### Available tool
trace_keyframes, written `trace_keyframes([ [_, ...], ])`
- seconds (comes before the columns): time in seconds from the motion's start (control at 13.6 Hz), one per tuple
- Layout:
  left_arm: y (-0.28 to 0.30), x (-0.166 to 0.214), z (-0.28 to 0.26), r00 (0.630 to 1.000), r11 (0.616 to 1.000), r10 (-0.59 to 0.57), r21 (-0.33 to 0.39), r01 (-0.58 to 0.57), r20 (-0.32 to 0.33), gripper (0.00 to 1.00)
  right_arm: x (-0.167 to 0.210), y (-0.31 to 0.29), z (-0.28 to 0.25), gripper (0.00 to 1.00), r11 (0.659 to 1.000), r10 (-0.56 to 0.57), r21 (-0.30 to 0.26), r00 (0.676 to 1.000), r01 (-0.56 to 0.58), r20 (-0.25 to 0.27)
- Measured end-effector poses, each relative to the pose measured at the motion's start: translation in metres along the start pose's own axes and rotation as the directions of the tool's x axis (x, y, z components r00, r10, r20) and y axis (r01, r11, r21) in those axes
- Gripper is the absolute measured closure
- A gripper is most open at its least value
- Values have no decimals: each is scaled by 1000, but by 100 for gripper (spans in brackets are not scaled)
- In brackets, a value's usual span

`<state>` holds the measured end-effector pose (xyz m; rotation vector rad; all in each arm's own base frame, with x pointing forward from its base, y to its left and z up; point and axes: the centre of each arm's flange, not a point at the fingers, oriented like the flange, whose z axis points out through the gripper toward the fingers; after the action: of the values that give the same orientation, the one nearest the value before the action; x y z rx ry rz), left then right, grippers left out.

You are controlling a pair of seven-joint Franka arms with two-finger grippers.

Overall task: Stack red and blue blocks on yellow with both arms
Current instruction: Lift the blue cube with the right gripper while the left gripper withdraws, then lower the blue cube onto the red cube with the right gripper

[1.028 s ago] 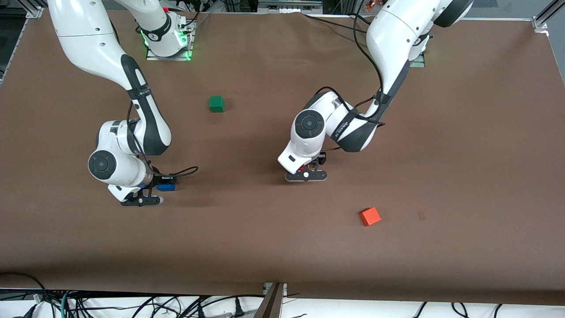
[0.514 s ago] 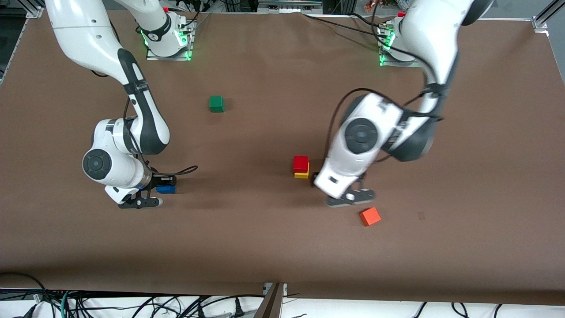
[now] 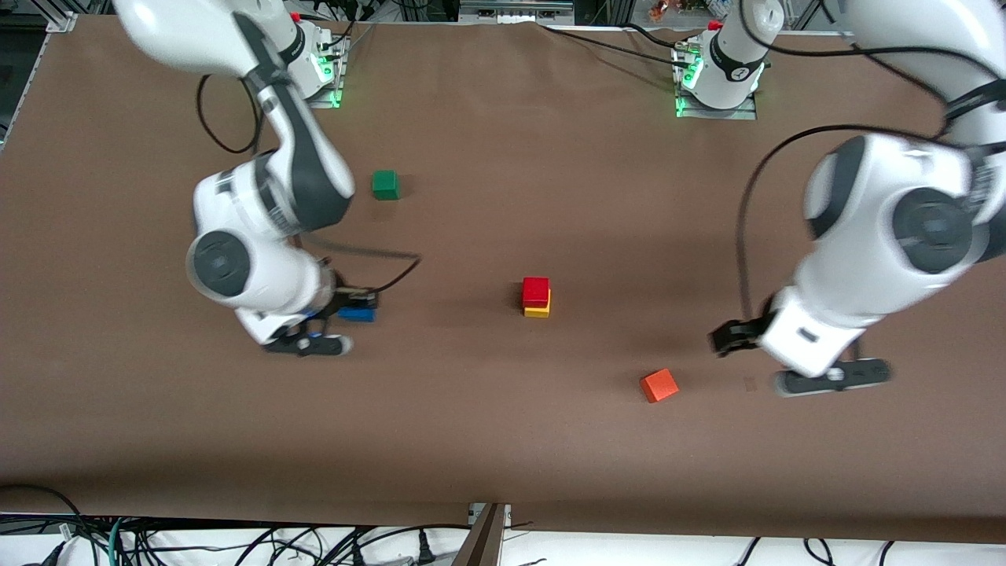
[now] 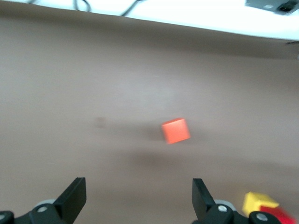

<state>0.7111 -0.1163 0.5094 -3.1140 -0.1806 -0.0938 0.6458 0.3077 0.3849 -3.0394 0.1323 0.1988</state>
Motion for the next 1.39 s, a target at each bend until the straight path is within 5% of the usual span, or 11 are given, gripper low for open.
trace_keyframes([
  [0.51, -173, -18, -67, 999, 999, 33, -35, -32, 30, 0, -102, -197, 33, 44, 991, 87, 116, 987, -72, -133],
  [1.03, -169, -81, -75, 994, 1000, -22, -1, 22, 110, 0, -93, -224, 79, 44, 994, 47, 105, 968, -22, -245],
  [1.39, -171, -78, -60, 991, 1000, -29, 0, 30, 131, 0, -104, -237, 104, 44, 997, 12, 80, 969, 8, -247],
])
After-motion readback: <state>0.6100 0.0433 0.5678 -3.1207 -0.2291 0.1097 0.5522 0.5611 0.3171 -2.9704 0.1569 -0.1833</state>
